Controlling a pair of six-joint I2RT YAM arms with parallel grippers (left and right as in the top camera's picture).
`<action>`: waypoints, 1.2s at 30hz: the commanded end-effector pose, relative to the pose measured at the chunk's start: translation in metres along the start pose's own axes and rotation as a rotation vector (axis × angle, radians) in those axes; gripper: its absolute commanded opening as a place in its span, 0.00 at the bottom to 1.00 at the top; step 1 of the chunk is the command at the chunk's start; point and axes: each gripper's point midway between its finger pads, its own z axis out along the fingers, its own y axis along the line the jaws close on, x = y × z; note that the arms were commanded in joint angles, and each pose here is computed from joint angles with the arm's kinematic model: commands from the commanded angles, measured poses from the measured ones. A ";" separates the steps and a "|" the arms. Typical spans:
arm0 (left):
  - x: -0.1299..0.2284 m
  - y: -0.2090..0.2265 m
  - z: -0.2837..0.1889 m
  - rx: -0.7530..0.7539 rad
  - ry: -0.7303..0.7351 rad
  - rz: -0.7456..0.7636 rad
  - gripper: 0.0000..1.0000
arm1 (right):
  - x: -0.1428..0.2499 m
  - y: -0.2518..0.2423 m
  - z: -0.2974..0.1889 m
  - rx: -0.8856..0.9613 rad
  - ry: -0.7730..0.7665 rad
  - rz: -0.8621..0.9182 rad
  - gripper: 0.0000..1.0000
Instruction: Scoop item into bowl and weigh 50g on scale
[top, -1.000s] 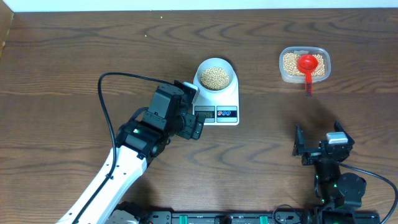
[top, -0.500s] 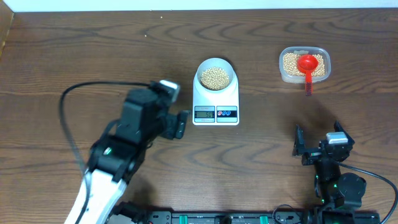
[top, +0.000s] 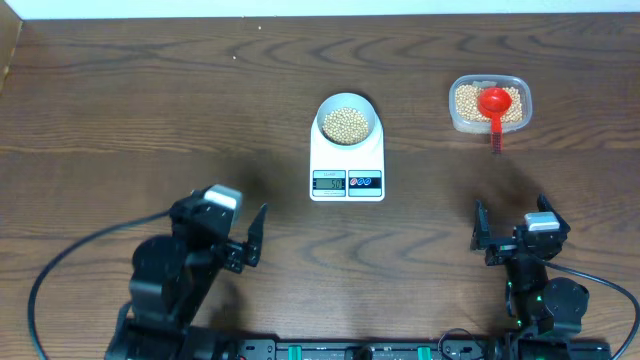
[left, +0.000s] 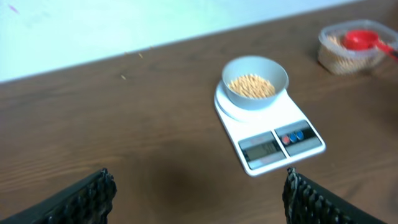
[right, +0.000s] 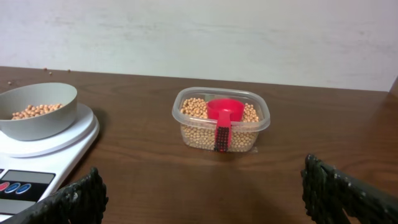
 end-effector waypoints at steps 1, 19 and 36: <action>0.006 0.006 -0.007 -0.035 -0.074 0.019 0.88 | 0.001 0.000 0.000 0.003 -0.003 -0.014 0.99; 0.049 0.023 0.015 -0.134 -0.210 0.020 0.88 | 0.001 0.000 0.000 0.003 -0.003 -0.014 0.99; 0.065 0.032 0.026 -0.193 -0.245 0.021 0.88 | 0.001 0.000 0.000 0.003 -0.003 -0.014 0.99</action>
